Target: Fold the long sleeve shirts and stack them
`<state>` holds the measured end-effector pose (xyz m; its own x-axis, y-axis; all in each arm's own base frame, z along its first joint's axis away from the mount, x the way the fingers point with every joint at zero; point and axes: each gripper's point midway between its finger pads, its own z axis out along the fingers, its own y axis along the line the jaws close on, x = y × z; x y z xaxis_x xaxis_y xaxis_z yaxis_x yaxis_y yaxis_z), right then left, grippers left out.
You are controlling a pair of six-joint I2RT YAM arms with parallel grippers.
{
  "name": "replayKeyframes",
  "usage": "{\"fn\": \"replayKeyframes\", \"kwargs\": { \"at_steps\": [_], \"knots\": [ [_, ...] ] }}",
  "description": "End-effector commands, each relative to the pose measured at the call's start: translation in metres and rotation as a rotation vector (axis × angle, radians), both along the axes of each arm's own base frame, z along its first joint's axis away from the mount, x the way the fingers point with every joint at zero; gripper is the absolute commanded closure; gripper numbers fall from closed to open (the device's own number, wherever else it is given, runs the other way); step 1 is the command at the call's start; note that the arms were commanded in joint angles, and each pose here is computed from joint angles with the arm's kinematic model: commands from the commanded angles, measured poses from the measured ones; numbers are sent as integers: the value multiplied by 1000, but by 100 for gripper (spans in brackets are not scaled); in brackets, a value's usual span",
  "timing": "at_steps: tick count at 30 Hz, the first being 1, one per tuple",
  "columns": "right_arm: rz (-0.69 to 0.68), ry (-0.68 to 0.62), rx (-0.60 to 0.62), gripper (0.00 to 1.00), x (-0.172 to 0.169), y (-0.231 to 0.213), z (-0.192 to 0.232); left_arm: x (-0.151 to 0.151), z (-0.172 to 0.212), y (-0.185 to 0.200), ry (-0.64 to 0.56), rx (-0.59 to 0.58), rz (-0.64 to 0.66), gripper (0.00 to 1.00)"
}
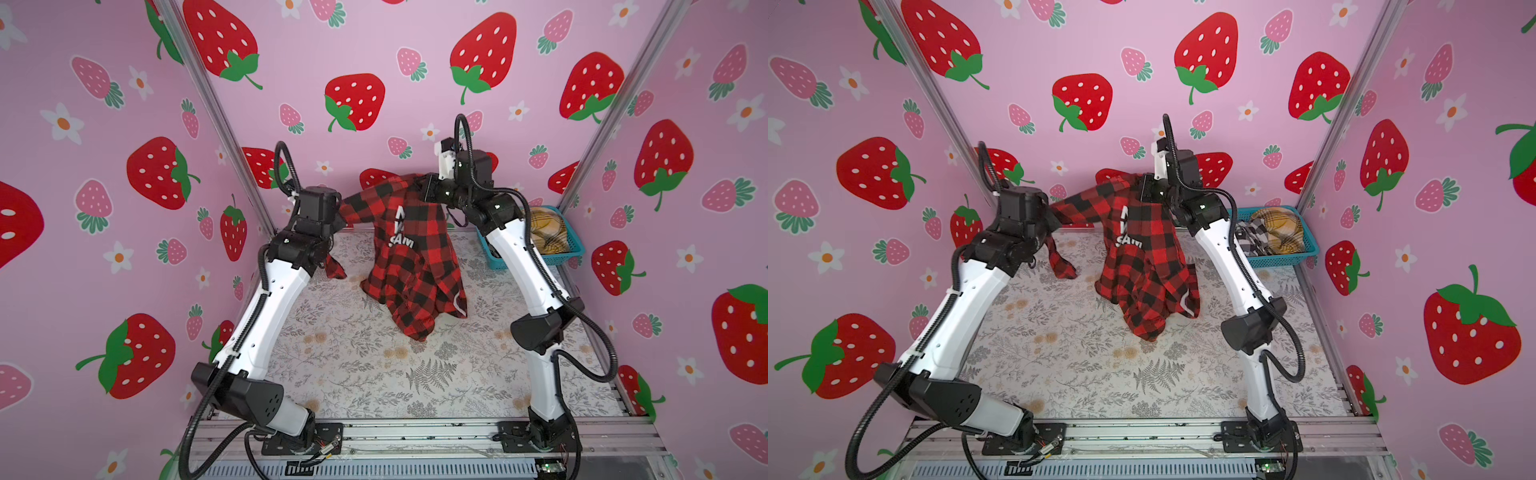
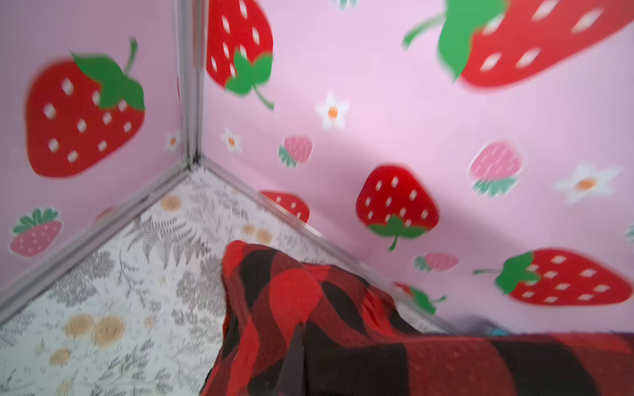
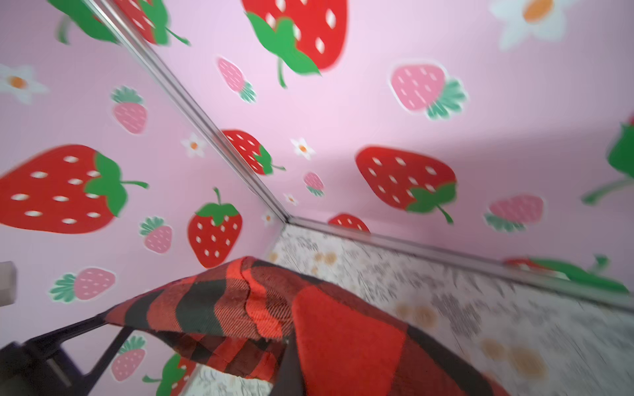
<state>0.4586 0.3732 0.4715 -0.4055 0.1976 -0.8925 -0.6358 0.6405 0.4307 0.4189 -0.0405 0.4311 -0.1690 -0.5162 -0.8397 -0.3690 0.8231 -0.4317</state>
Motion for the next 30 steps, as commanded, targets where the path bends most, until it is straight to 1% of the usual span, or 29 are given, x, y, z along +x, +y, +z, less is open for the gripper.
{"fn": "replayKeyframes", "kwargs": {
  "at_steps": [1, 2, 3, 4, 6, 7, 9, 11, 12, 13, 14, 16, 18, 19, 21, 23, 25, 26, 27, 28, 30],
  "knots": [
    [52, -317, 177, 100, -48, -38, 118, -75, 55, 67, -109, 71, 306, 100],
    [129, -349, 200, 100, -64, -35, 115, -88, 59, 71, -130, 79, 331, 100],
    [170, -379, 223, 100, -79, -37, 111, -98, 58, 73, -140, 83, 343, 100],
    [181, -375, 227, 100, -89, -41, 98, -107, 53, 73, -138, 87, 344, 100],
    [186, -303, 173, 100, -97, -47, 58, -113, 31, 67, -105, 97, 301, 100],
    [184, -234, 115, 100, -99, -49, 27, -112, 14, 59, -68, 108, 247, 100],
    [171, -110, 26, 100, -112, -61, -35, -112, -29, 41, 47, 142, 135, 100],
    [103, 47, -58, 100, -133, -87, -113, -117, -84, 17, 190, 159, -23, 100],
    [69, 121, -102, 100, -143, -100, -148, -124, -108, 8, 253, 165, -78, 100],
    [23, 226, -163, 100, -155, -117, -195, -134, -135, 0, 322, 167, -123, 100],
    [-16, 330, -210, 100, -171, -134, -237, -142, -156, -10, 366, 165, -178, 100],
    [-81, 514, -298, 100, -202, -164, -310, -155, -187, -24, 426, 184, -247, 100],
    [-170, 654, -360, 100, -228, -193, -361, -158, -211, -40, 460, 219, -318, 100],
    [-219, 711, -380, 100, -238, -206, -380, -161, -226, -41, 504, 227, -314, 100],
    [-268, 762, -392, 100, -249, -218, -398, -169, -258, -40, 605, 197, -288, 100],
    [-324, 787, -397, 100, -249, -227, -404, -179, -287, -41, 712, 136, -268, 100],
    [-357, 795, -411, 100, -245, -230, -405, -186, -303, -45, 780, 94, -267, 100],
    [-366, 802, -421, 100, -242, -230, -407, -185, -303, -46, 785, 94, -265, 100],
    [-360, 805, -426, 100, -240, -227, -407, -179, -296, -49, 763, 100, -274, 100],
    [-344, 807, -433, 100, -237, -223, -408, -168, -282, -54, 713, 106, -298, 100],
    [-329, 825, -440, 100, -235, -218, -412, -138, -239, -74, 569, 119, -363, 100]
  ]
}}
